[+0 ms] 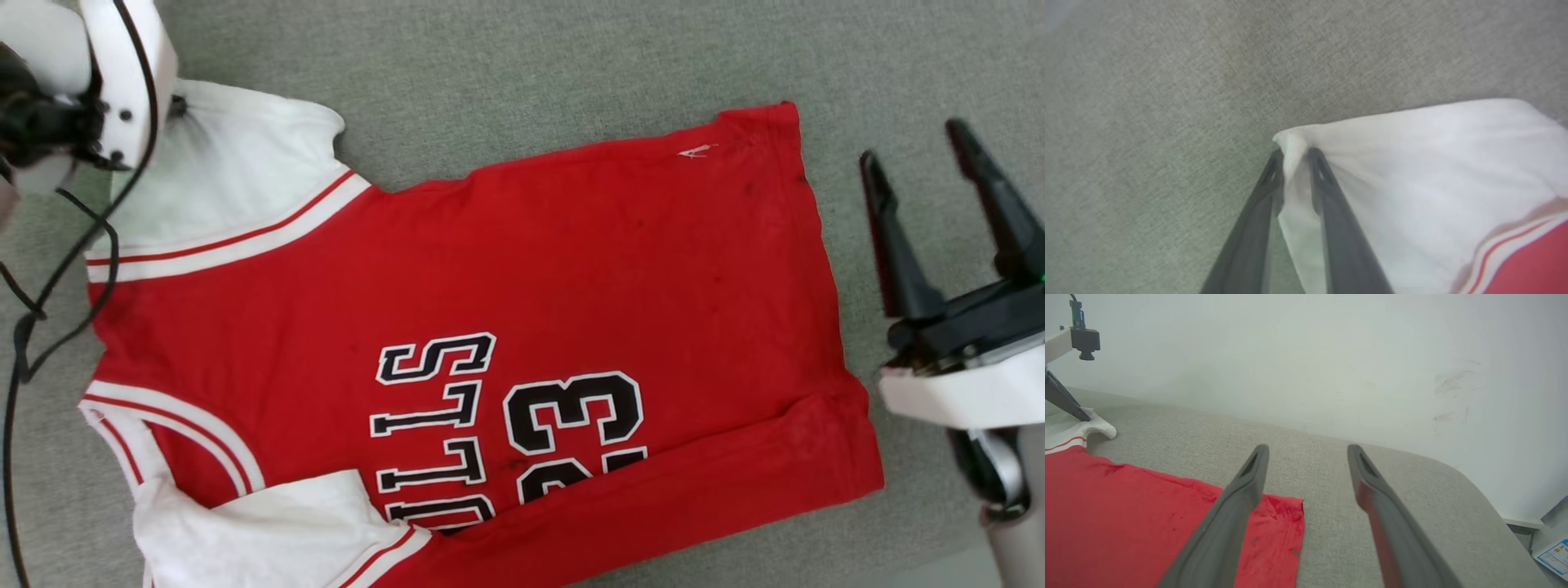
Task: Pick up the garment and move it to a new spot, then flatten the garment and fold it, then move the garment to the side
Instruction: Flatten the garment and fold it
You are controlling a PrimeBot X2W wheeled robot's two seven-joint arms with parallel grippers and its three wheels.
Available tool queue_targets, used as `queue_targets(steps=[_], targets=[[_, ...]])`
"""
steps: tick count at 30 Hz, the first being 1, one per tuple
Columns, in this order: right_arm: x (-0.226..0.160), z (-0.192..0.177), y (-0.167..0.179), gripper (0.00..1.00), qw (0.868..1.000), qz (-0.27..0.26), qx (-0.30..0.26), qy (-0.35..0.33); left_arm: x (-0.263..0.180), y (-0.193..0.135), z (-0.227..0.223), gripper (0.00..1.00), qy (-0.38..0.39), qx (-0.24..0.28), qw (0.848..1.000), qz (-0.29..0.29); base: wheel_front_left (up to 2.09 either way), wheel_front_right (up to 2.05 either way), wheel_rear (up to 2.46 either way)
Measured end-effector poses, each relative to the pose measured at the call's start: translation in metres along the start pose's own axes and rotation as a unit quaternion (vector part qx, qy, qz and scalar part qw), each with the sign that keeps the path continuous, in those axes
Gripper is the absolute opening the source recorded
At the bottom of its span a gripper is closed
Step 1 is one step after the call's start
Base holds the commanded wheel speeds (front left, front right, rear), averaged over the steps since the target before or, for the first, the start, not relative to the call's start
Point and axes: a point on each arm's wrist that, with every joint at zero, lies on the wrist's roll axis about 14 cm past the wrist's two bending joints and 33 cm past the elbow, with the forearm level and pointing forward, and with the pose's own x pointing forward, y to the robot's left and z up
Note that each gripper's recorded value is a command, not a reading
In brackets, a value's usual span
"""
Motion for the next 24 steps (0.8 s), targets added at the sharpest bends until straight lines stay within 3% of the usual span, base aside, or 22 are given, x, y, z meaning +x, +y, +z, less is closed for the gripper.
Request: queue_targets(steps=[6, 9, 12, 14, 18, 21, 24], targets=[[0.017, 0.028, -0.013, 1.0, 0.999, 0.014, -0.043, -0.011, -0.019, -0.002, 0.004, 0.0, -0.034, 0.012, 0.999, 0.007, 0.0, 0.0, 0.0], [0.029, 0.032, -0.016, 1.0, 0.996, 0.04, -0.075, 0.039, -0.034, -0.006, 0.009, 0.0, -0.062, 0.026, 0.998, 0.013, 0.0, 0.0, 0.0], [0.036, 0.021, -0.01, 1.0, 0.984, 0.077, -0.098, 0.128, -0.049, -0.015, 0.015, 0.0, -0.094, 0.038, 0.995, 0.008, 0.0, 0.0, 0.0], [0.04, 0.014, -0.009, 1.0, 0.971, 0.096, -0.111, 0.19, -0.057, -0.019, 0.014, 0.0, -0.107, 0.044, 0.993, 0.009, 0.0, 0.0, 0.0], [0.039, -0.007, -0.003, 1.0, 0.931, 0.134, -0.118, 0.319, -0.072, -0.022, 0.012, 0.0, -0.128, 0.055, 0.99, 0.013, 0.0, 0.0, 0.0], [0.04, -0.019, 0.002, 1.0, 0.9, 0.153, -0.121, 0.39, -0.079, -0.027, 0.013, 0.0, -0.146, 0.06, 0.987, 0.008, 0.0, 0.0, 0.0], [0.048, -0.03, 0.004, 1.0, 0.879, 0.159, -0.115, 0.434, -0.082, -0.03, 0.013, 0.0, -0.161, 0.062, 0.985, 0.004, 0.0, 0.0, 0.0]])
